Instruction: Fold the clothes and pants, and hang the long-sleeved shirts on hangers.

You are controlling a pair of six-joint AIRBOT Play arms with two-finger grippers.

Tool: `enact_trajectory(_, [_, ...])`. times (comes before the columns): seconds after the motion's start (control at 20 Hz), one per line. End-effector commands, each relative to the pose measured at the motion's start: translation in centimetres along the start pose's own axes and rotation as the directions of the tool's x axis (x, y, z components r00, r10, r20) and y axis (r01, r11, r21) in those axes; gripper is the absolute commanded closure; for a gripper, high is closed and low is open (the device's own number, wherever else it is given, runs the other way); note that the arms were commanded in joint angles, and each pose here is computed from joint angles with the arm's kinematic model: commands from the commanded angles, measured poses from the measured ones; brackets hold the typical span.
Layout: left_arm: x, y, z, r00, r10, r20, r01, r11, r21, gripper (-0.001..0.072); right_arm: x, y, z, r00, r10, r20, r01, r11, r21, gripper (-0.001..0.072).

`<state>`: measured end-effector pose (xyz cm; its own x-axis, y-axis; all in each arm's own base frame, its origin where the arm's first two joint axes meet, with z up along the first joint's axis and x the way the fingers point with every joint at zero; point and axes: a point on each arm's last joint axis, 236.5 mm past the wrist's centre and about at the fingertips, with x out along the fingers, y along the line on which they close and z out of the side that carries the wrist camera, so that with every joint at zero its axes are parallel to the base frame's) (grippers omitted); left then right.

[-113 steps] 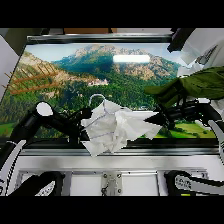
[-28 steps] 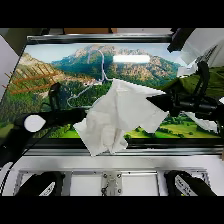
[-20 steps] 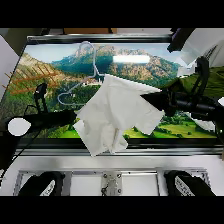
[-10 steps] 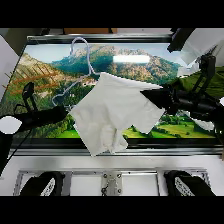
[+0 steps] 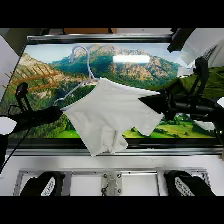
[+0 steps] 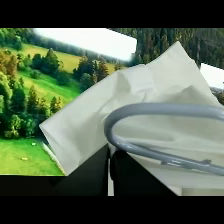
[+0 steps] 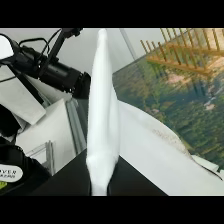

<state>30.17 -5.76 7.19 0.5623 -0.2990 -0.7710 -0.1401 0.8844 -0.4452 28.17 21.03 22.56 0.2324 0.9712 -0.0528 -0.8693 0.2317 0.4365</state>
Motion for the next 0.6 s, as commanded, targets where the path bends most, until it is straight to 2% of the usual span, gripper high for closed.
enact_trajectory(0.0, [-1.1,0.9,1.1,0.999,0.033,0.02,-0.033,0.999,0.008,0.069,-0.2,-0.9,-3.0,0.991,-0.039,-0.126,0.035,0.999,-0.032,0.0704])
enact_trajectory(0.15, [-2.8,1.4,2.7,0.998,0.05,0.044,-0.052,0.998,0.042,0.0691,-1.1,-1.7,-2.8,0.991,-0.065,-0.119,0.058,0.997,-0.054,0.0704])
enact_trajectory(0.35, [-2.0,2.4,2.1,0.995,0.072,-0.069,-0.069,0.997,0.042,0.0691,-2.6,-2.5,-2.4,0.99,-0.096,-0.103,0.092,0.995,-0.047,0.0704])
enact_trajectory(0.45, [-2.1,1.5,3.4,0.997,0.056,-0.058,-0.053,0.997,0.051,0.0691,-2.7,-2.7,-2.4,0.99,-0.099,-0.102,0.092,0.993,-0.069,0.0704])
enact_trajectory(0.55, [-3.3,-1.1,5.1,0.999,0.025,-0.022,-0.022,0.993,0.119,0.0691,-2.6,-2.6,-2.7,0.99,-0.092,-0.104,0.081,0.991,-0.104,0.0704])
